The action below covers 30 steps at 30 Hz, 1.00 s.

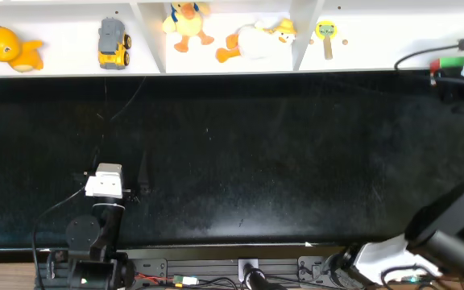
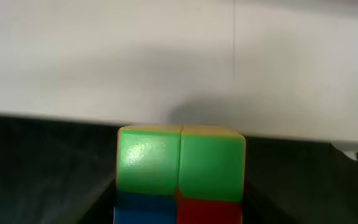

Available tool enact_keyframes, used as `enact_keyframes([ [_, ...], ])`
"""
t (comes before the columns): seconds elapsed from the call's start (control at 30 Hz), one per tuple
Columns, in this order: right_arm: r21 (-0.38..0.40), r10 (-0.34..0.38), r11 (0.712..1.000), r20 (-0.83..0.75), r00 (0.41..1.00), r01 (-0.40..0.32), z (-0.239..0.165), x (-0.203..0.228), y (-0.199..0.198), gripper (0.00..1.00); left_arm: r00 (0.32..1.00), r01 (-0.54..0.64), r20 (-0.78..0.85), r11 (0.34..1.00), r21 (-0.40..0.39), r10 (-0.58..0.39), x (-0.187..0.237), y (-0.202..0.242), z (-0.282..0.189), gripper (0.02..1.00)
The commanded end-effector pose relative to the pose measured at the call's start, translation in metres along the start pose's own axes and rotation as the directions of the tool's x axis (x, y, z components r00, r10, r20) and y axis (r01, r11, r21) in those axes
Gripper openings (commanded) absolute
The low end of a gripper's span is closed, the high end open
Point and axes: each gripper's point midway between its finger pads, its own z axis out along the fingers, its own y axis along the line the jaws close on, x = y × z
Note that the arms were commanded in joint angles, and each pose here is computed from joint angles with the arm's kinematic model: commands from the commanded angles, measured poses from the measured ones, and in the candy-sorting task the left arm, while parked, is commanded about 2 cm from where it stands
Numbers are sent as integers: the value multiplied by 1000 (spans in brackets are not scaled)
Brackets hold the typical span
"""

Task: Store Toys

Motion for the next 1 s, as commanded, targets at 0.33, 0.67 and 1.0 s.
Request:
enact_keyframes([
  [0.33,-157,119,982,100,988,-102,42,-66,21,520,1000,-16,3,1000,5,16,0,-2,0,998],
  [0.67,-193,140,974,114,984,-116,49,-79,33,540,1000,-16,4,1000,5,16,0,-2,0,998],
  [1.0,-203,167,968,74,983,-149,61,-67,34,581,1000,-16,3,1000,5,16,0,-2,0,998],
])
